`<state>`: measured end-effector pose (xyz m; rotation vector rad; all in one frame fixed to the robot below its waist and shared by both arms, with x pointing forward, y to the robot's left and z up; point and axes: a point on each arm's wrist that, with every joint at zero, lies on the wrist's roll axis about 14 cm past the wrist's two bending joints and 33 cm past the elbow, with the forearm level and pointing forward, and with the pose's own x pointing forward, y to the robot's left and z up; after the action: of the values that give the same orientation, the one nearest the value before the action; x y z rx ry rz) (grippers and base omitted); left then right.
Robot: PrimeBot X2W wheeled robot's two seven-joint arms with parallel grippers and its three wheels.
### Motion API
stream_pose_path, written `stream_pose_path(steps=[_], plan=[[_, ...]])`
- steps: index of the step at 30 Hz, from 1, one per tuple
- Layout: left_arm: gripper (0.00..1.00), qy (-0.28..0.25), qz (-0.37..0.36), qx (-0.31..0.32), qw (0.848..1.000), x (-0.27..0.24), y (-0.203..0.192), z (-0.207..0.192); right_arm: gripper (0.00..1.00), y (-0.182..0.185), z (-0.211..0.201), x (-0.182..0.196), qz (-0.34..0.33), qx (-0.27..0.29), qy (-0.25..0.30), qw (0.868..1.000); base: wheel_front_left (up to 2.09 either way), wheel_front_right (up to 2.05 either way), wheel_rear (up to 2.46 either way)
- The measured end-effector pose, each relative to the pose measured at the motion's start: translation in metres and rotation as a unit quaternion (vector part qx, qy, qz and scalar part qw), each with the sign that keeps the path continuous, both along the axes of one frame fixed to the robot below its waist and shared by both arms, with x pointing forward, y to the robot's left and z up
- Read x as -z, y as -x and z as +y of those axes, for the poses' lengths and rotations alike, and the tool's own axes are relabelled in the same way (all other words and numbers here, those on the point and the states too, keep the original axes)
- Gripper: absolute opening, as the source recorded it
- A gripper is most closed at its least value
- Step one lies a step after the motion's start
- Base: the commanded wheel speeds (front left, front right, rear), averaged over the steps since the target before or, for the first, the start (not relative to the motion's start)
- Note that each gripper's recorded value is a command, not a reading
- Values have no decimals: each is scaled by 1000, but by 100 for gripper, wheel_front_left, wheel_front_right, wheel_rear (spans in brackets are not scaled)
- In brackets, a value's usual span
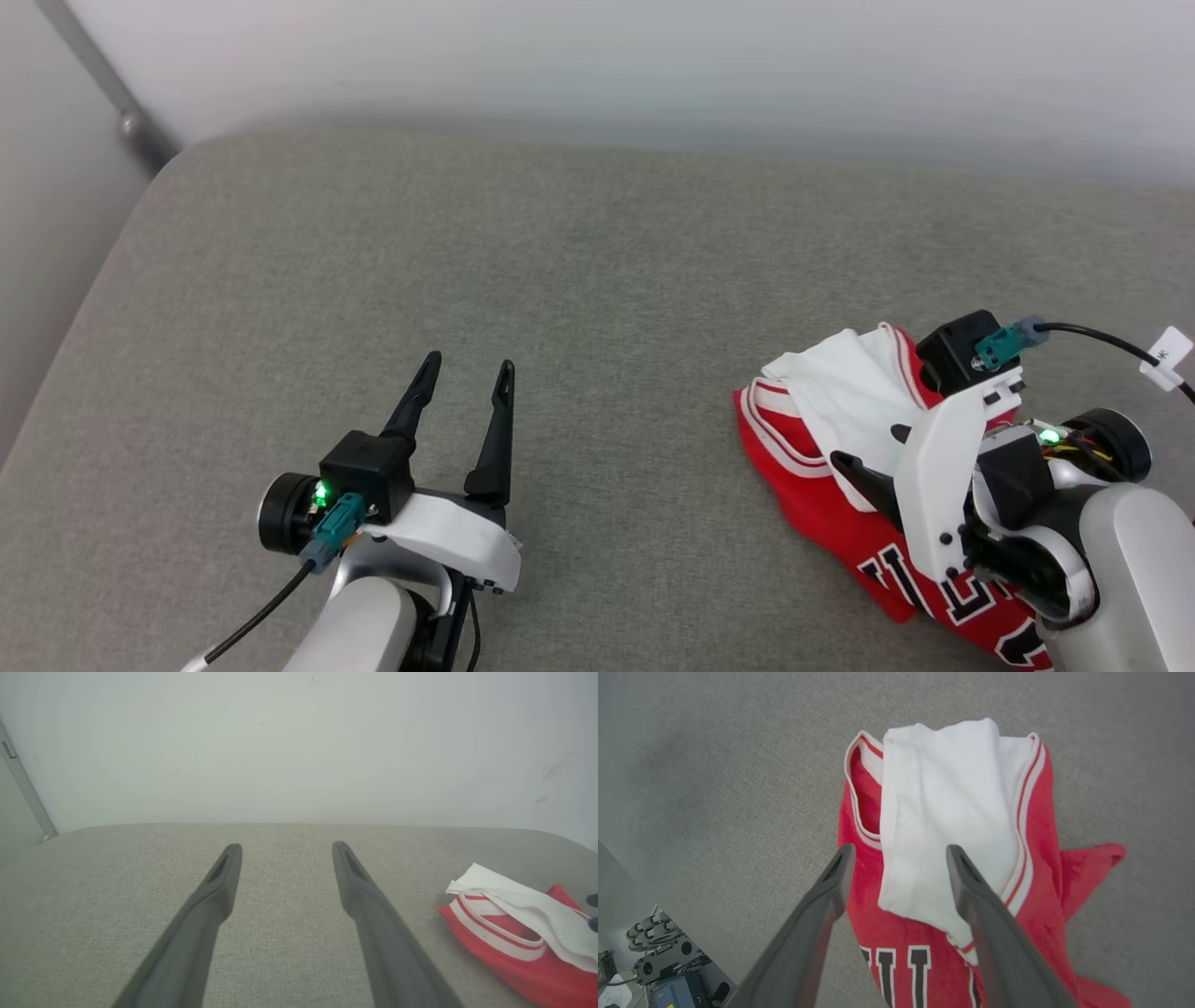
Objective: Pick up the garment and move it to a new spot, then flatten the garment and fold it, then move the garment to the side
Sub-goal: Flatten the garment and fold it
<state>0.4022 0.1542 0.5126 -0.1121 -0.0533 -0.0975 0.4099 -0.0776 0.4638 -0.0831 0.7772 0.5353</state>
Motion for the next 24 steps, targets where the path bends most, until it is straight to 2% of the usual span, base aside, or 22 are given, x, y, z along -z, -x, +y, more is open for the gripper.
stream_pose_path(steps=[4, 9, 10, 11, 12, 13, 19, 24], plan=[[100, 2, 9, -13, 1000, 7, -2, 8, 100, -6, 7, 21, 32, -28, 32, 999, 0, 0, 0], [100, 2, 17, -25, 1000, 14, -3, 15, 100, -10, 12, 44, 67, -38, 43, 996, 0, 0, 0], [100, 2, 19, -26, 999, 15, -4, 16, 81, -9, 10, 48, 73, -39, 48, 995, 0, 0, 0], [100, 2, 21, -27, 999, 17, -4, 16, 40, -8, 9, 51, 78, -39, 52, 995, 0, 0, 0], [100, 3, 22, -28, 999, 18, -4, 16, 17, -8, 8, 53, 82, -37, 53, 995, 0, 0, 0], [100, 4, 23, -28, 999, 18, -4, 16, 0, -8, 7, 53, 82, -37, 53, 995, 0, 0, 0], [100, 3, 17, -21, 1000, 15, -7, 12, 0, -25, -2, 24, 23, -16, 36, 999, 0, 0, 0], [100, 1, 4, -7, 1000, 6, -7, 5, 0, -37, -32, -7, -28, 40, 16, 999, 0, 0, 0]])
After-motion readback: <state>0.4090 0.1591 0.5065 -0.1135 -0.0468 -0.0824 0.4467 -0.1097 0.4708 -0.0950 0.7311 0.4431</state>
